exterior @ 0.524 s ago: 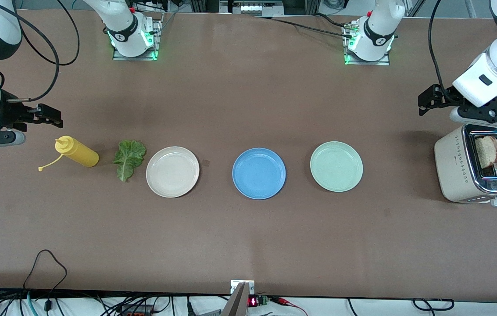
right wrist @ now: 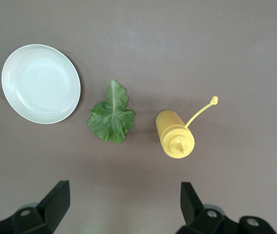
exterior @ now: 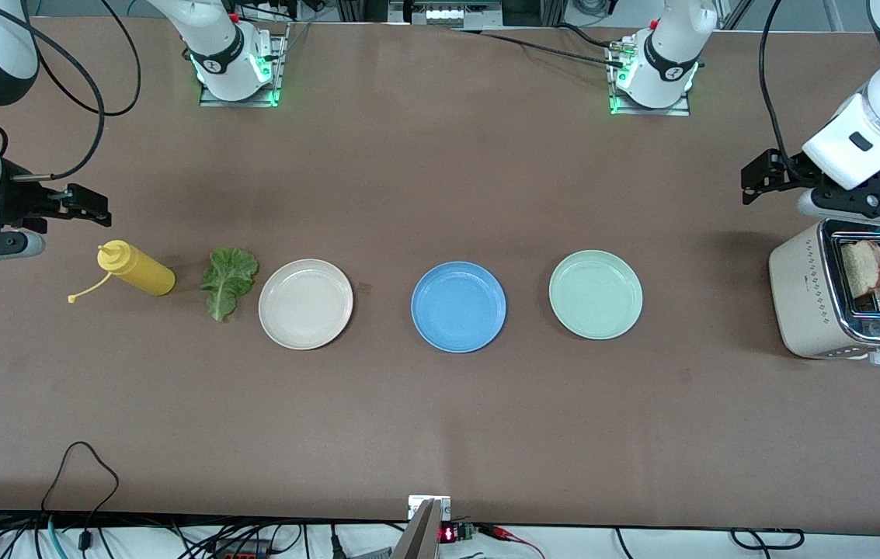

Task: Make sandwich in blue plate with both arms
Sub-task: 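Reach the left gripper down to the bread slice in the toaster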

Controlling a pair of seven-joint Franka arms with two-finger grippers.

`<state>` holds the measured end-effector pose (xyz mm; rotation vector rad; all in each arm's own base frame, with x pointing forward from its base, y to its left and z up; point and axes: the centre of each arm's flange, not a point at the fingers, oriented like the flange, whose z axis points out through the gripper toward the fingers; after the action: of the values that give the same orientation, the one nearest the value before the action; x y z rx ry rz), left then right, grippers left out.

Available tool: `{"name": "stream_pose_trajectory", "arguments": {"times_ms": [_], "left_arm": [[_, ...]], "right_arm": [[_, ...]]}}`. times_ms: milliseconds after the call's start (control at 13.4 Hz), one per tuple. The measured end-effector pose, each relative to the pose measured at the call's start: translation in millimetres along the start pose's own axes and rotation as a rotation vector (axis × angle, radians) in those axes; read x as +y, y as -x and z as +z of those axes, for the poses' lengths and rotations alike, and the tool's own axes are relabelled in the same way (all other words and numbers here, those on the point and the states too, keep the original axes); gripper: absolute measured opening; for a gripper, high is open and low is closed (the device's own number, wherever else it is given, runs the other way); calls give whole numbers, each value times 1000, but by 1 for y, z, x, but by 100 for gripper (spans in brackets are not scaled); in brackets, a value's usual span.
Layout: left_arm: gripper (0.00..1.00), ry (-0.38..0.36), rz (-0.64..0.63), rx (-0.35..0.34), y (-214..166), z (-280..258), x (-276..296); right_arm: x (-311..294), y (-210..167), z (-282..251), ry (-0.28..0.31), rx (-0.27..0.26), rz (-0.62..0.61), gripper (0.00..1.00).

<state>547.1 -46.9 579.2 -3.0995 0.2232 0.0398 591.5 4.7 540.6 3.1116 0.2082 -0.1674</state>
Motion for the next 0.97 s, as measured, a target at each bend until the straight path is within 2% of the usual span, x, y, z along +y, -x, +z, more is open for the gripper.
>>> {"name": "stream_pose_trajectory", "arguments": {"times_ms": [299,598,823,972], "left_arm": [[100,2,-1,-36,3,4,0],[100,9,-12,-113,0,23,-6],[100,17,-69,-161,-12,47,-42],[100,-12,-98,-204,-16,70,-76]], "right_arm": [[0,0,0,0,1,-1,100],[0,0,0,0,1,-1,100],[0,0,0,0,0,0,100],[0,0,0,0,0,0,100]]}}
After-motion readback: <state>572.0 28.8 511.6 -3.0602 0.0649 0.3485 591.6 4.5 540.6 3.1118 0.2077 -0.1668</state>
